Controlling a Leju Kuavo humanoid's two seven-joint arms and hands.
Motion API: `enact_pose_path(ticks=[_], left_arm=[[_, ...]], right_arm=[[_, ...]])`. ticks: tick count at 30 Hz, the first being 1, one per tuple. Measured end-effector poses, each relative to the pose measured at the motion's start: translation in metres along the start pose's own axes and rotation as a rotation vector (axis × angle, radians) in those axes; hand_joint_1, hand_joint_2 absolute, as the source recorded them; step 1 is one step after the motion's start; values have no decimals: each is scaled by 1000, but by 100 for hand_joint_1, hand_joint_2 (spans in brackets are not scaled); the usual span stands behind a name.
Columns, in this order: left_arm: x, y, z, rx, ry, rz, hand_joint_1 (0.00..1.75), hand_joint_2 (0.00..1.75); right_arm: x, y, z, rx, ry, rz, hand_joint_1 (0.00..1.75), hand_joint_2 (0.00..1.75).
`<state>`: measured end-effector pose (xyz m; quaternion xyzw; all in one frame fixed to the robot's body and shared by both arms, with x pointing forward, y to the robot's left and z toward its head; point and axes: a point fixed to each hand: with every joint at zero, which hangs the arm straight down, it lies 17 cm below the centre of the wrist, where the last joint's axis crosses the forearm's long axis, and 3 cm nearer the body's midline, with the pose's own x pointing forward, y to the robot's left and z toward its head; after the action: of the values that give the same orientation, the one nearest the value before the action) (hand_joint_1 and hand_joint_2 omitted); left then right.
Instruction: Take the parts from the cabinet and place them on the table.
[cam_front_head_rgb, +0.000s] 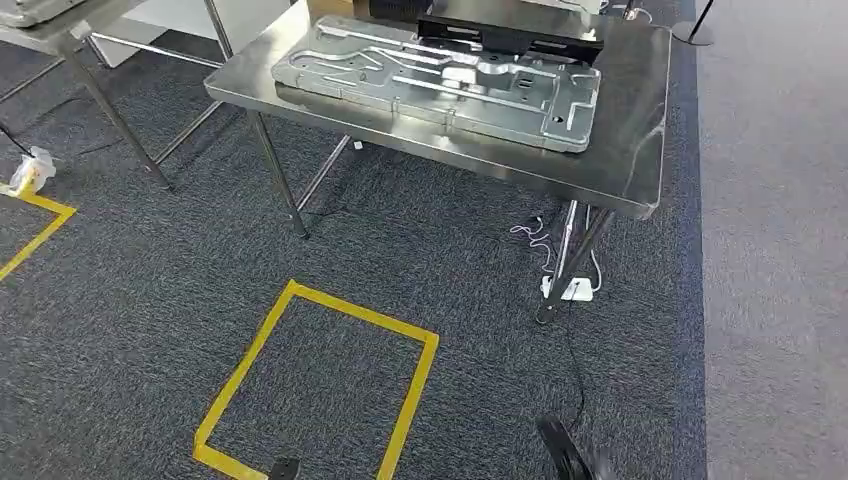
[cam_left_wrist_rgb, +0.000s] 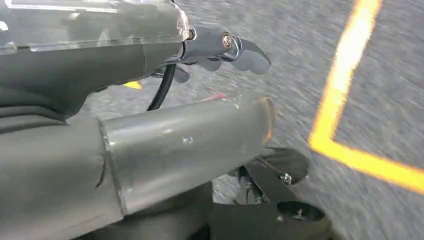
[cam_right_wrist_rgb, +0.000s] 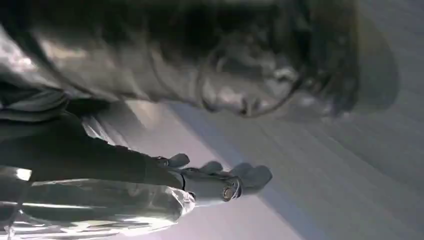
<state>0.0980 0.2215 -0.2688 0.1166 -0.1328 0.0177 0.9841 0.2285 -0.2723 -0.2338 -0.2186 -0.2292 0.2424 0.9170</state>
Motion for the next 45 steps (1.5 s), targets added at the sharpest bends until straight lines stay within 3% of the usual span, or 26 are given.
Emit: enact_pose_path(ticks=[3,7,45], left_arm=[[-10,3,0,10,20,10,0,0],[-8,4,0,13,22,15,0,0],[-8,7,-2,8,1,-2,0,0]], right_arm=[[-86,28,17,55,274,-178,0,0],[-138,48,37,84,423,-241,0,0],[-144,66,46,95,431,-320,0,0]])
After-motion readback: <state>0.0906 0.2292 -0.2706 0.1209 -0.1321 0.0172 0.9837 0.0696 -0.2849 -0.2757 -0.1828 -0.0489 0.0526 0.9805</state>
